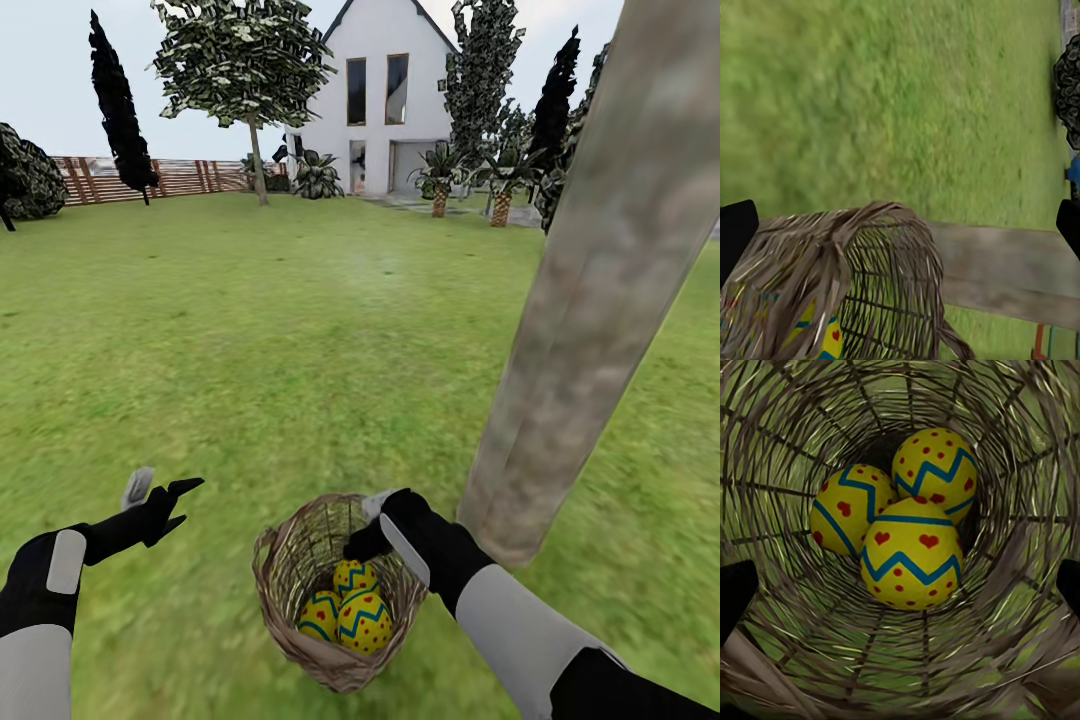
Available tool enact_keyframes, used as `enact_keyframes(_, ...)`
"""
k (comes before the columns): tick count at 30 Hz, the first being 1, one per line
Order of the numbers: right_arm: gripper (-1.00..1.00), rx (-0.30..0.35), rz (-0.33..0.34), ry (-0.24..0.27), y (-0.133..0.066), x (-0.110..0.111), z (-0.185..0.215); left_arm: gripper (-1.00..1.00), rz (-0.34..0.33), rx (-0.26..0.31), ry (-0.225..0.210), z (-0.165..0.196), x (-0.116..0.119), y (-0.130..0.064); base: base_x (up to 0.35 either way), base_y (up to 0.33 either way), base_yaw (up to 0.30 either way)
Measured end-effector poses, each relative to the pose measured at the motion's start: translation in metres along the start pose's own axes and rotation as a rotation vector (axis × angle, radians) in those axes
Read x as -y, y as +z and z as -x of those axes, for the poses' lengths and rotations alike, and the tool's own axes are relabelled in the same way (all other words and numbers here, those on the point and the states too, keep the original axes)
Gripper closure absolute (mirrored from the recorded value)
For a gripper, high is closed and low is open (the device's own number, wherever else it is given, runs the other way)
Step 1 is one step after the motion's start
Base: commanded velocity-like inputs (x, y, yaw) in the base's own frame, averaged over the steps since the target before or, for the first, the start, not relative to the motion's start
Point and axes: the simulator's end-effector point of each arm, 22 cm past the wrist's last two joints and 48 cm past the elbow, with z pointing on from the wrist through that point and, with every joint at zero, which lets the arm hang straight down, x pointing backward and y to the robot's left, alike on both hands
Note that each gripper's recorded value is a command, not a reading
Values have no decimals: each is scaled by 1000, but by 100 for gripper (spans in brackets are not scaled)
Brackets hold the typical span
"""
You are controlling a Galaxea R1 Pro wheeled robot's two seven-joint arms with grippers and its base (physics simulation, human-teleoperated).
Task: Take the three Easter eggs out of the wicker basket on the lawn in the garden, then place them on the lawn next to a single tree (choose any tree) so that all three eggs are next to the same tree and none are left in the basket.
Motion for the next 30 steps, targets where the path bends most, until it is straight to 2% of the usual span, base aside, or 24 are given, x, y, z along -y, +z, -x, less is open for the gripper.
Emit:
enact_keyframes(7,-100,-3,34,25,13,-8,-9,-100,-1,-2,0,-7,-13,6,0,0,0)
enact_keyframes(30,-100,-1,36,26,56,-8,-37,-100,-2,-1,-1,-27,-59,21,0,0,0)
